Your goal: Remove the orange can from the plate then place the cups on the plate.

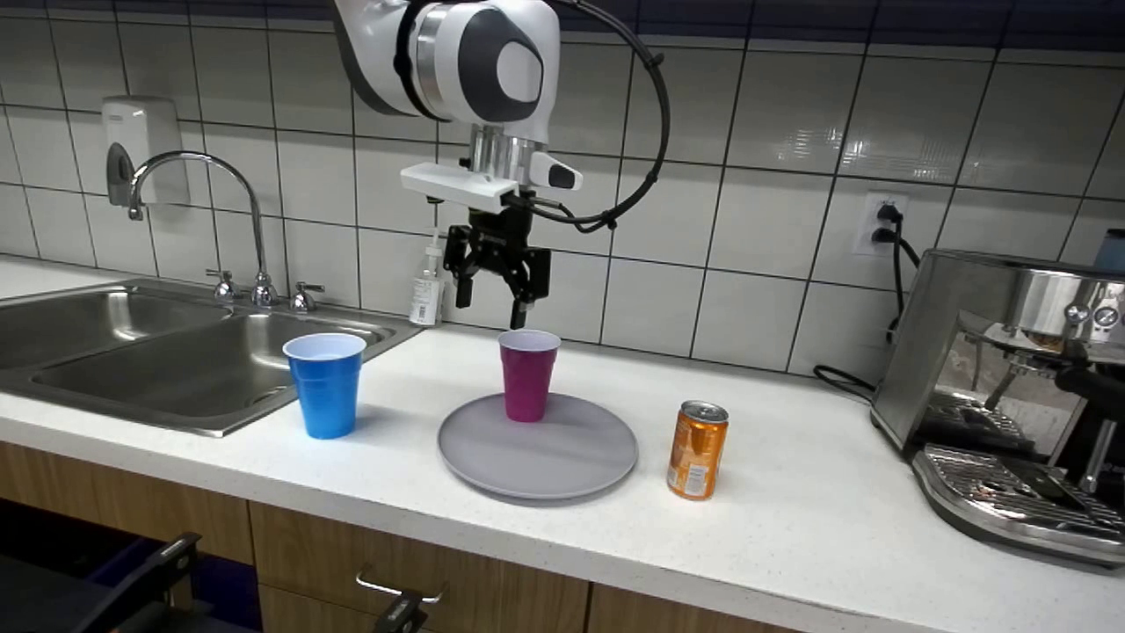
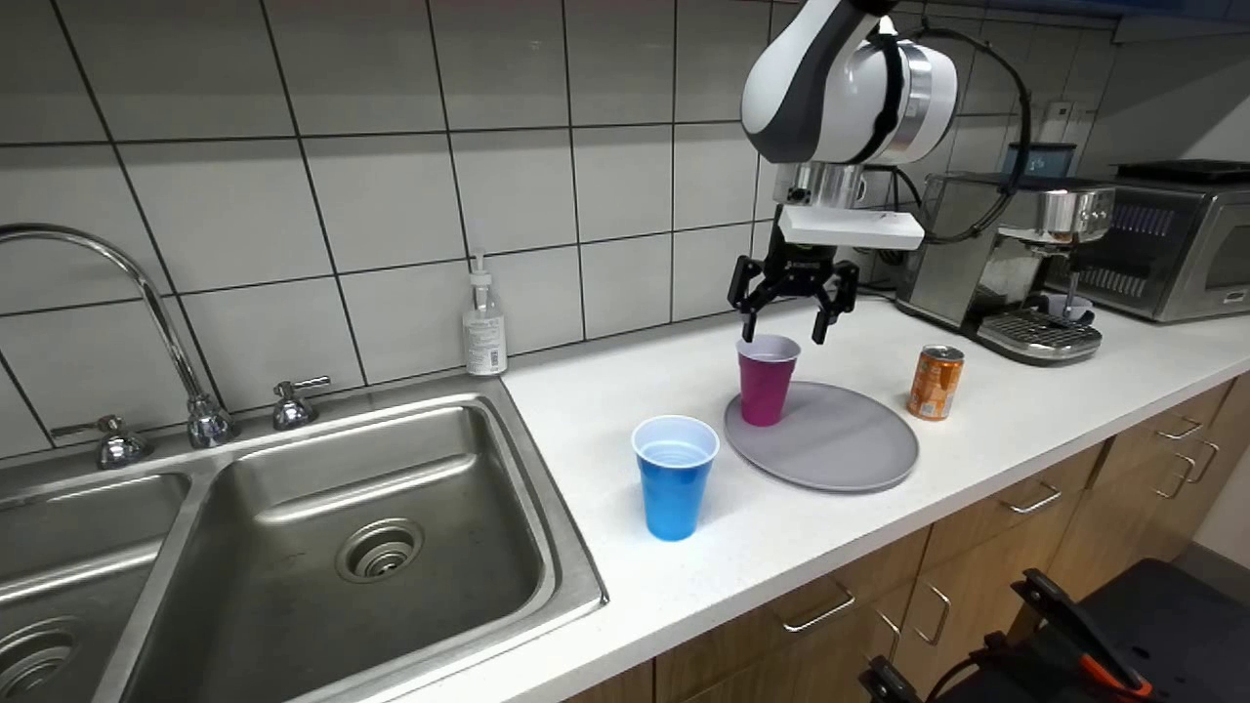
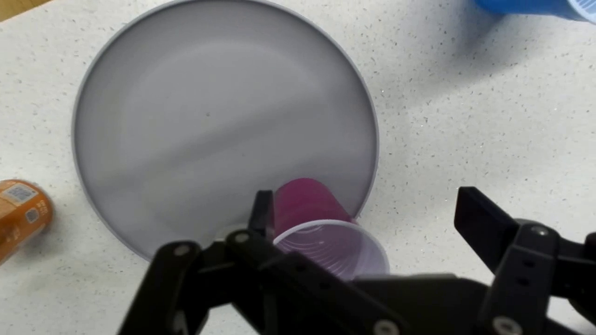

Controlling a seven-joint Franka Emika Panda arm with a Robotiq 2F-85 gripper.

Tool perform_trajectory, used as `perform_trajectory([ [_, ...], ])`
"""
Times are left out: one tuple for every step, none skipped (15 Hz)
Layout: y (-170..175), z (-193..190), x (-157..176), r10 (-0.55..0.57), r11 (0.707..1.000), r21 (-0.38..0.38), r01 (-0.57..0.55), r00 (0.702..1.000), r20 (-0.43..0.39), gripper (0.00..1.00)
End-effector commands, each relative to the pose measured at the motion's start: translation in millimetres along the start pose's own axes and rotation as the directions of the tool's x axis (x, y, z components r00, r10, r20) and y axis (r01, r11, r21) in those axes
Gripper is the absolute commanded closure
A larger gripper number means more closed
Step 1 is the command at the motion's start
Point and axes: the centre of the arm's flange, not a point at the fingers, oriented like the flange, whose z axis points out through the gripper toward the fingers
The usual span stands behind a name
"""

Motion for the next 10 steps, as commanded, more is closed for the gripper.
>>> perform_trajectory([
  [-24, -4, -10, -0.102, 0.995, 0.023, 0.102, 0.995, -0.002, 0.00],
  [-31, -2, -12, -0.130, 0.991, 0.026, 0.130, 0.991, 0.000, 0.00],
  [-39, 0, -14, -0.162, 0.986, 0.028, 0.162, 0.987, 0.005, 0.00],
  [-46, 1, -17, -0.191, 0.981, 0.031, 0.191, 0.981, 0.009, 0.00],
  [-54, 3, -20, -0.221, 0.975, 0.036, 0.221, 0.975, 0.011, 0.00],
  [-61, 4, -23, -0.250, 0.968, 0.039, 0.249, 0.968, 0.014, 0.00],
  [-69, 6, -28, -0.281, 0.959, 0.042, 0.280, 0.960, 0.017, 0.00],
  [-75, 7, -32, -0.309, 0.950, 0.047, 0.308, 0.951, 0.021, 0.00],
  [-82, 9, -37, -0.332, 0.942, 0.055, 0.330, 0.943, 0.028, 0.00],
  [-86, 11, -42, -0.355, 0.934, 0.063, 0.353, 0.934, 0.032, 0.00],
])
